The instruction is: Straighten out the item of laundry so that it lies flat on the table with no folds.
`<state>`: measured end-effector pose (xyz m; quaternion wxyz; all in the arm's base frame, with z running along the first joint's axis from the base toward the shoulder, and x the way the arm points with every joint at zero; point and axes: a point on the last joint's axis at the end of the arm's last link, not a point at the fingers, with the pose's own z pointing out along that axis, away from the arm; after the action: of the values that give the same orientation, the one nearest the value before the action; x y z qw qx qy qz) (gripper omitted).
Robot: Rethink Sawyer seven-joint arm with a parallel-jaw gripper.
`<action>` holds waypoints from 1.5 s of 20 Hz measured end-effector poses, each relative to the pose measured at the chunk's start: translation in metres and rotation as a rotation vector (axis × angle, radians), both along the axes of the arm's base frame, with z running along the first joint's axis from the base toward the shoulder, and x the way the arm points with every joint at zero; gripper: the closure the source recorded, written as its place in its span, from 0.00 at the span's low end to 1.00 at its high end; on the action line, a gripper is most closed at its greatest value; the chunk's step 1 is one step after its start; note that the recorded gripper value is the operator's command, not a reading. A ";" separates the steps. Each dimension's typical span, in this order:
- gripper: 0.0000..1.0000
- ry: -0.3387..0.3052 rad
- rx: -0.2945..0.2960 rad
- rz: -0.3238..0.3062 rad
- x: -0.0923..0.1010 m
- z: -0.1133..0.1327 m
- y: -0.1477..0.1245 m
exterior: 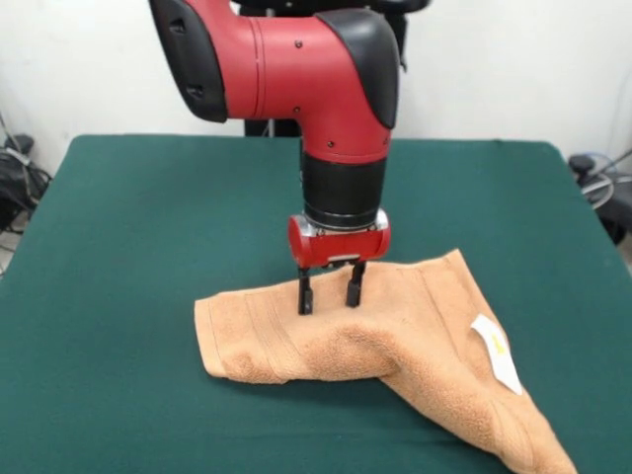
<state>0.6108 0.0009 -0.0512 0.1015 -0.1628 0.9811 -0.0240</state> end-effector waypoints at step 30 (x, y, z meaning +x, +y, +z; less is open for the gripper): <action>1.00 0.019 0.023 -0.066 -0.024 0.024 -0.023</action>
<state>0.5865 -0.0223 -0.0272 0.0933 -0.1296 0.9871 -0.0146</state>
